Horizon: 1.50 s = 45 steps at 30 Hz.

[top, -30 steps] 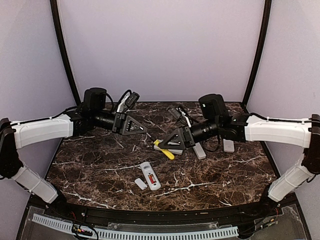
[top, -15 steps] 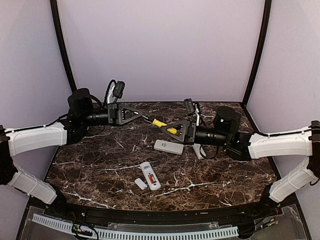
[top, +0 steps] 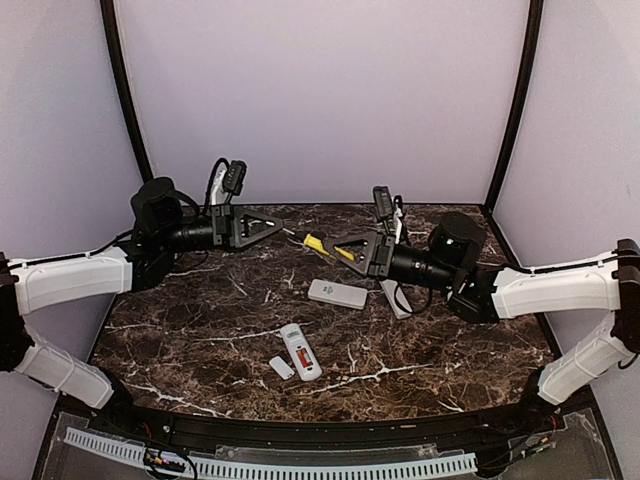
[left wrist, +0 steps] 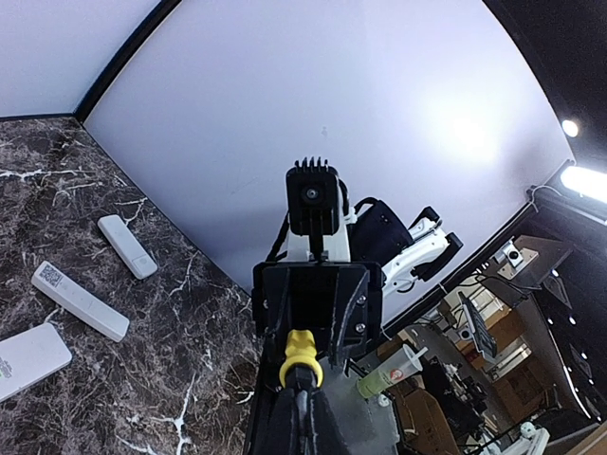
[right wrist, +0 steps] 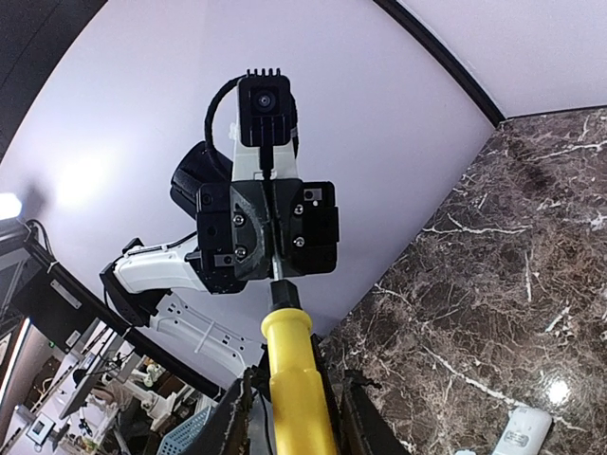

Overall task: Unload the batteries from the remote control
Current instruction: Pass from the left arm to the right, then adjust the remote control without the battery cover at the center of the board.

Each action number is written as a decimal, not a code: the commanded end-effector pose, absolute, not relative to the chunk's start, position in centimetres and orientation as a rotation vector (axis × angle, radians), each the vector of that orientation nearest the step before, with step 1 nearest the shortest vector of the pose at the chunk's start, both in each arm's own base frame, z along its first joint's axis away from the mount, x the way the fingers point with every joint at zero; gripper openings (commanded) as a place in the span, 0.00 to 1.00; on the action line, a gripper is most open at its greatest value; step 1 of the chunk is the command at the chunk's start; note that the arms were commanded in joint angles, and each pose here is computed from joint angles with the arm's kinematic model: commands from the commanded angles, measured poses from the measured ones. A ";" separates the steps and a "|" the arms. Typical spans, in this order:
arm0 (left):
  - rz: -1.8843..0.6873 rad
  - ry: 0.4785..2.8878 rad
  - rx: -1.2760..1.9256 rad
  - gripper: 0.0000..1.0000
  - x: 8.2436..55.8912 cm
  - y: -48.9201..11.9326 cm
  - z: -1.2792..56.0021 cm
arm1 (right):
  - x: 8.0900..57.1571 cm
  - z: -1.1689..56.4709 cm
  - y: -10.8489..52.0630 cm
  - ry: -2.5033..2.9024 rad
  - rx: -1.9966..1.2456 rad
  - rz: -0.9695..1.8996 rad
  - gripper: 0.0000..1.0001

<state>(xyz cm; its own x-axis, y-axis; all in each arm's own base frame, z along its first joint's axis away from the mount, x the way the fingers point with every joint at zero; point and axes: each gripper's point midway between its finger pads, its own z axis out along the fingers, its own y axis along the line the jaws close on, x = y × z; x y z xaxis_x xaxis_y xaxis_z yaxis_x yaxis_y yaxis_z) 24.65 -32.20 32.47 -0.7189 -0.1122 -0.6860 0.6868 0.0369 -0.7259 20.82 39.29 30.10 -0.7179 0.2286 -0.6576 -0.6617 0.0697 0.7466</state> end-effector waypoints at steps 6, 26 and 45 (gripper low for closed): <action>-1.754 1.682 0.609 0.00 23.9 -31.8 33.5 | 20.5 31.8 39.8 1.624 -0.460 1.753 0.24; -1.256 2.127 0.755 0.78 27.1 -31.5 23.7 | 26.7 25.7 30.7 1.988 -0.146 1.027 0.00; -0.962 2.594 1.006 0.74 26.9 -38.1 9.1 | 27.3 21.9 26.0 2.050 -0.035 0.825 0.00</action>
<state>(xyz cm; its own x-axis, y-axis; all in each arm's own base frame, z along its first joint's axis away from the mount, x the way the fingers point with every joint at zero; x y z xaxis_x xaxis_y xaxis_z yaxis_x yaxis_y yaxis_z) 27.40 -38.44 11.25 -0.7516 0.4749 -0.4578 0.6593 0.5191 -0.5439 26.97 26.96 21.30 -0.6282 0.2566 -0.7345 -0.3304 0.7667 0.5504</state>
